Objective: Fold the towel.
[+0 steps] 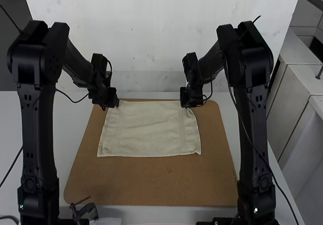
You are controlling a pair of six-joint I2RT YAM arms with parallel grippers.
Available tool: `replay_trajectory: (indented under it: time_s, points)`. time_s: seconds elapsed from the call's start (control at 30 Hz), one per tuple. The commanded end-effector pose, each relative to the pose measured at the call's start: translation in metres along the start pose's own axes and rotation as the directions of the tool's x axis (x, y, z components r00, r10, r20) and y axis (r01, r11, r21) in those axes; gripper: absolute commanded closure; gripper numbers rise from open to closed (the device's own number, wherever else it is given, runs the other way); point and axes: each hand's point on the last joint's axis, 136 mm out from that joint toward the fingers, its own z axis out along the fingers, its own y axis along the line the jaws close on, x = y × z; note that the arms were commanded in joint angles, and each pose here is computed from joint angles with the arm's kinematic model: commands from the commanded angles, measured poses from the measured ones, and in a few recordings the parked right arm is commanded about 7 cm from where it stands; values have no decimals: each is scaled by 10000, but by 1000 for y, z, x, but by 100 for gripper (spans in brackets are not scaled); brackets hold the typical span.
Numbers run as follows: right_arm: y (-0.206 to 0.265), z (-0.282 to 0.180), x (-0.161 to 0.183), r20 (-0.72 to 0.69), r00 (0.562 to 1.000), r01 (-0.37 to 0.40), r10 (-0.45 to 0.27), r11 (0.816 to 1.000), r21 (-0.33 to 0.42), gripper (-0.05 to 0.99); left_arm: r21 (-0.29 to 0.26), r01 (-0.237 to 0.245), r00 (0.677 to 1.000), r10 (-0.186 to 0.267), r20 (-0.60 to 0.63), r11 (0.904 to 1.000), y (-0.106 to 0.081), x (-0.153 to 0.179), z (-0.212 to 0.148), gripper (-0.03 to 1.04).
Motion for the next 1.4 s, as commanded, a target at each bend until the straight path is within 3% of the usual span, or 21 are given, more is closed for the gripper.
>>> replay_trajectory:
  time_s: [0.0, 0.23, 0.4, 0.63, 1.03, 1.37]
  points:
    - [-13, 23, 33, -847, 9963, 212, -153, 9974, 692, 92, 408, 216, 9978, -190, -640, 9989, -5, 19, 13, 99]
    - [-14, 22, 27, -718, 9974, 161, -112, 9976, 671, 92, 1002, 461, 9972, -399, -631, 9939, -23, 7, -17, 100]
    - [-11, 14, 6, -21, 10000, -11, 12, 9986, 521, 92, 1154, 311, 9995, -296, -141, 9928, -34, -11, -42, 100]
    - [-3, -13, -27, 1100, 9938, -174, 151, 9996, 200, 92, 1365, 424, 9967, -513, 624, 9897, -46, -37, -78, 99]
    - [-11, -79, -75, 3468, 9337, -779, 891, 9959, -459, 92, 1399, 272, 9813, -531, 1849, 9898, -52, -69, -126, 99]
    - [-19, -102, -74, 3848, 9172, -808, 1034, 9939, -746, 92, 983, 38, 9758, -251, 2172, 9951, -53, -64, -140, 99]
